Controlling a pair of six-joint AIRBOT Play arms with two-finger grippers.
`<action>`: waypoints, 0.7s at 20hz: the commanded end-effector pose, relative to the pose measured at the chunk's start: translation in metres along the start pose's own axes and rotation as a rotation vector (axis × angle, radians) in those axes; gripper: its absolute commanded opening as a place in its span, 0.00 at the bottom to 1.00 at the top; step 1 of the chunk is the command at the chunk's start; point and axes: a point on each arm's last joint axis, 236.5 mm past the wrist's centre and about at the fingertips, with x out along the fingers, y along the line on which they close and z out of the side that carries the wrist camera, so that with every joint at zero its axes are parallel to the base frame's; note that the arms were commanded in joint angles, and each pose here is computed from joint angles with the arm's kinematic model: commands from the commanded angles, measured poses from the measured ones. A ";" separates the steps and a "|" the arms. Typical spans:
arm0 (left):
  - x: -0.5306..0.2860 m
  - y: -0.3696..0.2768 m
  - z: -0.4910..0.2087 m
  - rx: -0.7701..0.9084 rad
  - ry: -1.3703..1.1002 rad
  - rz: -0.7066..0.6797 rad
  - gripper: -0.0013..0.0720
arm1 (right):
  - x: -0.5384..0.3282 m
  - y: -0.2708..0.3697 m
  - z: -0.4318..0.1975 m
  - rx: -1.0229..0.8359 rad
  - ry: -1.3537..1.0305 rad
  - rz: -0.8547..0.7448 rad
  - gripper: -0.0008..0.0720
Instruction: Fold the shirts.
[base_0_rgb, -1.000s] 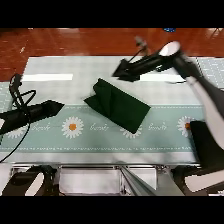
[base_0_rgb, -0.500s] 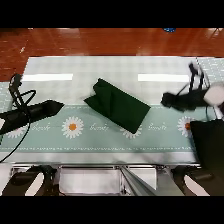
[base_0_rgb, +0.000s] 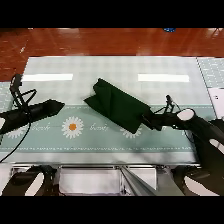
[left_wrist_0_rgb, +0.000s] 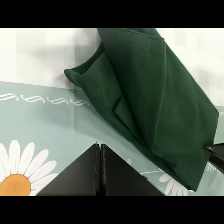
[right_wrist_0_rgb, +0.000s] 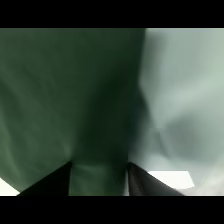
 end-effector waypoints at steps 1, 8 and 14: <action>0.000 -0.001 0.000 -0.005 0.001 -0.005 0.04 | 0.028 0.025 0.002 0.045 0.067 0.123 0.55; 0.000 -0.001 0.000 -0.005 0.000 -0.004 0.04 | 0.016 0.149 0.043 -0.326 0.107 0.299 0.05; 0.000 0.000 0.001 -0.004 -0.006 -0.002 0.04 | -0.087 0.273 0.097 -0.666 -0.095 0.292 0.05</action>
